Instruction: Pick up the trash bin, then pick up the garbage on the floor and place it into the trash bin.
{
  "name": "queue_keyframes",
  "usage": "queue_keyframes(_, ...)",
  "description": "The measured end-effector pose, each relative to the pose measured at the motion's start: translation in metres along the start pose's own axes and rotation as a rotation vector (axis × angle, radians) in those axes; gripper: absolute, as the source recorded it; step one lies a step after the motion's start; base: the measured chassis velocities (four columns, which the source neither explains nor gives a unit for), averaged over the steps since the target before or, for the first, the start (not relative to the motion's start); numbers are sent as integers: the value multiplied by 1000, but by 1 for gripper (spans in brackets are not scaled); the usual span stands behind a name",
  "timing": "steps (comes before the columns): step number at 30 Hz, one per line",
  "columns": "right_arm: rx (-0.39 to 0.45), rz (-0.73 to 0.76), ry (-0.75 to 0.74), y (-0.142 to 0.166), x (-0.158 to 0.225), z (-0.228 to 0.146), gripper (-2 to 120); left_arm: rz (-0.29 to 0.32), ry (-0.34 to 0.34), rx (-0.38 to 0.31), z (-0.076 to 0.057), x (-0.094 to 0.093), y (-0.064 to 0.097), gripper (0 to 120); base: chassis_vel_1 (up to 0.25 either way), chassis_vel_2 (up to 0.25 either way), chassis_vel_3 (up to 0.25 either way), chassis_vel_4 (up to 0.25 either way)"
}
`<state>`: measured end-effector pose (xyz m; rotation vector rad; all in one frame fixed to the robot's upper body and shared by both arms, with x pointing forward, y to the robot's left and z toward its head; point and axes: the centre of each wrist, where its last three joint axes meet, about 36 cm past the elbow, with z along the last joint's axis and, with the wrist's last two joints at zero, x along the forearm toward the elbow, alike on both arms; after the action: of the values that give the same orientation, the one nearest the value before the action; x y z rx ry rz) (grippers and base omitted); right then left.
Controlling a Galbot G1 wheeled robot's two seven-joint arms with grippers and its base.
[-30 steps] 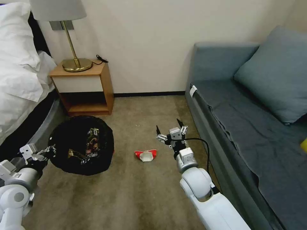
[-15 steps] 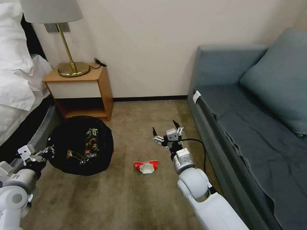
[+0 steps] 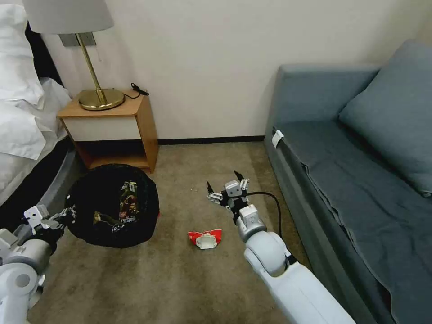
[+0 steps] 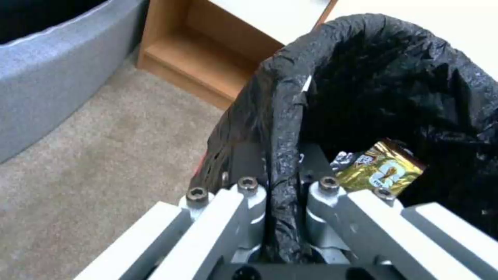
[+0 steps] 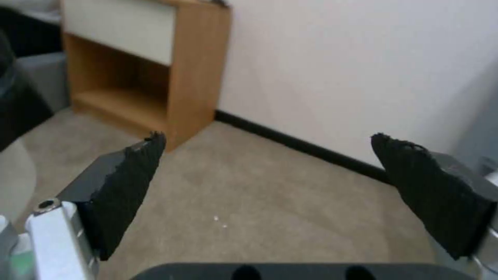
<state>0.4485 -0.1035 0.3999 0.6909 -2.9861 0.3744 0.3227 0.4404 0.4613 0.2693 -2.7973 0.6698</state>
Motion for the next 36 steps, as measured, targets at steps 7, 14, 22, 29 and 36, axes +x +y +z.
queue_keyframes(7,70,-163,69,-48,-44,17,100,15,2,-1,0,-1,-1,4,0,0,0,0)
queue_keyframes(14,81,-376,267,-84,-84,16,100,45,8,-3,1,1,-7,4,0,0,0,0)
queue_keyframes(22,146,-565,443,-59,-175,21,100,61,7,-2,-1,3,-9,4,0,0,0,0)
queue_keyframes(29,214,-759,636,-90,-191,45,100,43,6,6,-1,2,-1,4,0,0,0,0)
queue_keyframes(36,206,-814,707,-102,-186,68,100,35,11,9,2,2,3,4,0,0,0,0)
